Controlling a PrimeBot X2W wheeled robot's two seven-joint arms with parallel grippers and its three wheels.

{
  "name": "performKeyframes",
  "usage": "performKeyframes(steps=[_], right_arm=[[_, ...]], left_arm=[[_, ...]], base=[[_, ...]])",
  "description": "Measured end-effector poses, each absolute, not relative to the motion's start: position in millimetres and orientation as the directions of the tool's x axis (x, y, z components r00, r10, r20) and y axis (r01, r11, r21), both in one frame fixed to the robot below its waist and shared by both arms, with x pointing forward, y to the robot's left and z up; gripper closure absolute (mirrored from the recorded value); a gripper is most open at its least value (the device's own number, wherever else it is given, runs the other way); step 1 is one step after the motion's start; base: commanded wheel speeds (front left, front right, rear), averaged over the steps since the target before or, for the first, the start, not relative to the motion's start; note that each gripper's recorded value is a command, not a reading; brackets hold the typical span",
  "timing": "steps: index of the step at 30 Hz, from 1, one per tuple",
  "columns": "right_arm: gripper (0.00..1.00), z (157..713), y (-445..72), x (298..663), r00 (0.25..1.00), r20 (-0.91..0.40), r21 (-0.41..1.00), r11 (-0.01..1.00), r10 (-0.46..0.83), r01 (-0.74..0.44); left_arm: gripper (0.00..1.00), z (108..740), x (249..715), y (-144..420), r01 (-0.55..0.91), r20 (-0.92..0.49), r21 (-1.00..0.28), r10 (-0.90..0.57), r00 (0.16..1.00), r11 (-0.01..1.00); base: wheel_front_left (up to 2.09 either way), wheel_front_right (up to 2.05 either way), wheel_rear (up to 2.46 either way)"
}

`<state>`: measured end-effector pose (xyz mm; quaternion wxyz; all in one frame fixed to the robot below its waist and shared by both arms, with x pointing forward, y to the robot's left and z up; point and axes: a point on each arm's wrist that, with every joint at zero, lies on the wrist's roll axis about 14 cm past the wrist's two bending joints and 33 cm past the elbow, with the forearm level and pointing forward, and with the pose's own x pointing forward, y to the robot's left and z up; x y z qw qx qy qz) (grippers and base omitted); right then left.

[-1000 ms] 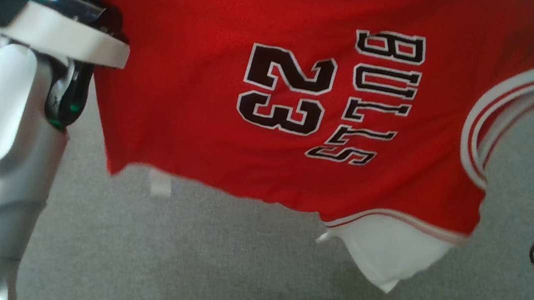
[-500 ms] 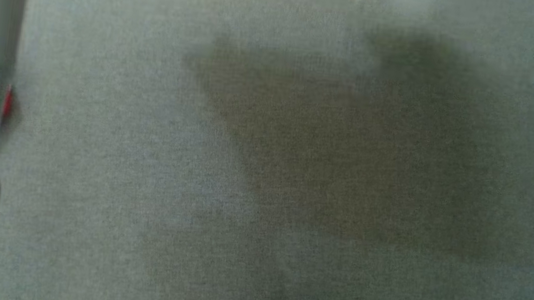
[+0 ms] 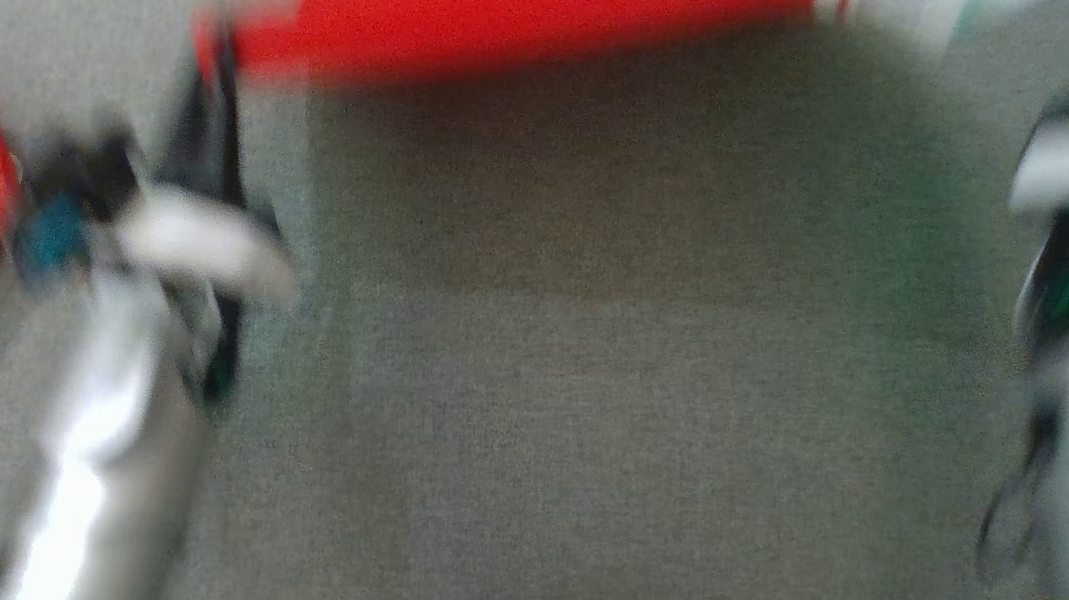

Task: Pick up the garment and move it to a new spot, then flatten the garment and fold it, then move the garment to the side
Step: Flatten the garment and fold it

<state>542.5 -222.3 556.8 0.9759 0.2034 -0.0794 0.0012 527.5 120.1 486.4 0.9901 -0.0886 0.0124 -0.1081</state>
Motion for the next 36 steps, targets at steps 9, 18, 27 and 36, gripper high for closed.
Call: performKeyframes(steps=[9, 18, 27, 36], right_arm=[[1.00, 442, -241, 403, 0.982, -0.128, 0.559, 0.808, -0.136, 0.185], [1.00, 412, -234, 312, 0.964, -0.235, 0.608, 0.754, -0.128, 0.248], [1.00, 428, -226, 303, 0.975, -0.201, 0.679, 0.704, -0.093, 0.207], [1.00, 455, -204, 366, 0.989, -0.150, 0.730, 0.672, -0.016, 0.122]], left_arm=[[1.00, 383, 401, 115, 0.114, -0.304, -0.292, -0.205, 0.930, 0.950], [1.00, 389, 343, 117, 0.088, -0.290, -0.357, -0.200, 0.936, 0.930], [1.00, 401, 318, 112, 0.115, -0.248, -0.372, -0.218, 0.944, 0.921], [1.00, 419, 346, 89, 0.193, -0.192, -0.390, -0.284, 0.939, 0.900]], base=[[0.00, 0.00, 0.00], [0.00, 0.00, 0.00], [0.00, 0.00, 0.00], [0.00, 0.00, 0.00]])
